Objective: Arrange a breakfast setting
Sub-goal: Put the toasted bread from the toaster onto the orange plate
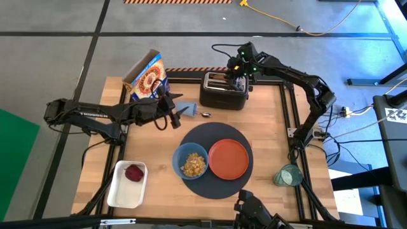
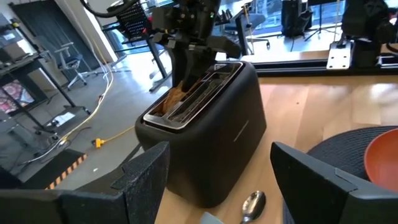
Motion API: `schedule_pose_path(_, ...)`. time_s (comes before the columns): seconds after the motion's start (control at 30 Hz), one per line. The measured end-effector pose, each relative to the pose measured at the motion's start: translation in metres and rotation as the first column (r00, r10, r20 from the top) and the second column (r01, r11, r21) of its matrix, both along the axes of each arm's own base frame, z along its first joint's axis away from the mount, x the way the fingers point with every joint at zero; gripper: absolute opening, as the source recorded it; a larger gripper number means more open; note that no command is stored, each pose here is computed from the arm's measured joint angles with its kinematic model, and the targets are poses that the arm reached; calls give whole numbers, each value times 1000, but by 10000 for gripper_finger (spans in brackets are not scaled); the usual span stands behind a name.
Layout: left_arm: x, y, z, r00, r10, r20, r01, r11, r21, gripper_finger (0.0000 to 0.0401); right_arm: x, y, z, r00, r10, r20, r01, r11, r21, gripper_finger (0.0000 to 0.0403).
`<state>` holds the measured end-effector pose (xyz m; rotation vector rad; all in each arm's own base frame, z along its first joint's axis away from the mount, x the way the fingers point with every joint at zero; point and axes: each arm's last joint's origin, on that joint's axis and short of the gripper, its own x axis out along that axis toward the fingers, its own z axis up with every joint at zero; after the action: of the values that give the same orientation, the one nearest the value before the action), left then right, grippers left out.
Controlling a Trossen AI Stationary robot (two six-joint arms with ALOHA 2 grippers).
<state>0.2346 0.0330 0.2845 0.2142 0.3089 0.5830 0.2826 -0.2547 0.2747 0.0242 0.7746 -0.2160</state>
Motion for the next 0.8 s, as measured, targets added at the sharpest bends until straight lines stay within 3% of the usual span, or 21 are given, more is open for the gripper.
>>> schedule_pose_path(0.63,-1,4,0,1000,17,-5,-17,1000,-2,275,-2,2,-2,999,-7,-34,7,1000,12,110)
schedule_pose_path(0.8,-1,4,-1,1000,18,-5,-18,1000,-2,275,-2,1,-2,999,-24,-46,24,1000,-4,83)
